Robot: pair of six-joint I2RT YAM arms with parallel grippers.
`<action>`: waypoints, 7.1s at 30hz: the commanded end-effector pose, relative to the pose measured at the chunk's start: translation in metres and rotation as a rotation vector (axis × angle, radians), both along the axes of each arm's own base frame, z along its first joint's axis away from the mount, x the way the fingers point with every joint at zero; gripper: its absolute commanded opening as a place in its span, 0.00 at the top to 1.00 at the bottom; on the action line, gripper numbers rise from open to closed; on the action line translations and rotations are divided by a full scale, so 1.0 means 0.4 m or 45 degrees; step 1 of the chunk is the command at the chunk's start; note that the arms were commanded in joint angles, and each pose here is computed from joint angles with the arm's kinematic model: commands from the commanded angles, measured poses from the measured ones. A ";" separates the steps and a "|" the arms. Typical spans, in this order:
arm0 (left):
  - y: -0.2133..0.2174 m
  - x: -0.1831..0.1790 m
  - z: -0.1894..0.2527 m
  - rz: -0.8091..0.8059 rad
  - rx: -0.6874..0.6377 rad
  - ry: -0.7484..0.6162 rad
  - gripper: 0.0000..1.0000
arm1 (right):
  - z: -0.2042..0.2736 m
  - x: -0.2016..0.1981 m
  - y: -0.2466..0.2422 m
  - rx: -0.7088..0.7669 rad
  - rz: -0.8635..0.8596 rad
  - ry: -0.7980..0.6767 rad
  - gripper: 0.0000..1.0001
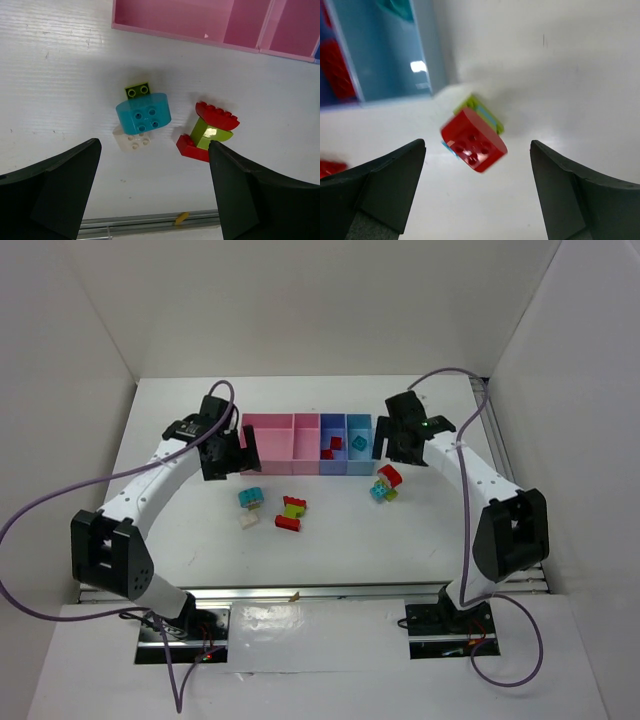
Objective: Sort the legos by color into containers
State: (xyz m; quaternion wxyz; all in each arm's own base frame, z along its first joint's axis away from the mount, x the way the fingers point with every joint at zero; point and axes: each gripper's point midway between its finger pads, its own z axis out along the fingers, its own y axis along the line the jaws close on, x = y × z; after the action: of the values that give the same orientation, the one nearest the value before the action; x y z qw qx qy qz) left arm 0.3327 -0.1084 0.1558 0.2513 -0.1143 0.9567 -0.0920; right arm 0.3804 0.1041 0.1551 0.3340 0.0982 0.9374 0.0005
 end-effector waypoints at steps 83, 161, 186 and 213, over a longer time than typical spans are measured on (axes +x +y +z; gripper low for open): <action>-0.357 0.015 0.463 -1.096 -1.218 -0.591 0.06 | 0.450 -0.134 0.249 1.204 1.145 -0.272 0.77; -0.198 0.268 0.179 -0.390 -0.567 -0.247 1.00 | 0.316 0.036 0.189 0.949 0.740 -0.288 0.79; -0.073 0.422 -0.029 -0.128 -0.163 -0.042 0.12 | 0.228 0.072 0.146 0.693 0.591 -0.229 0.79; -0.452 0.123 0.226 -0.632 -1.024 -0.101 0.07 | 0.247 0.066 0.310 0.479 0.582 -0.254 0.80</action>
State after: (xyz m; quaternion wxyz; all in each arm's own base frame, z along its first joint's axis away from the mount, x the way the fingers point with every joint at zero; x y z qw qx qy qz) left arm 0.3669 -0.2848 0.2314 0.1571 0.0422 0.8380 -0.5208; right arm 0.4005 0.2248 0.2348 0.3696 -0.0584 0.8918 0.2543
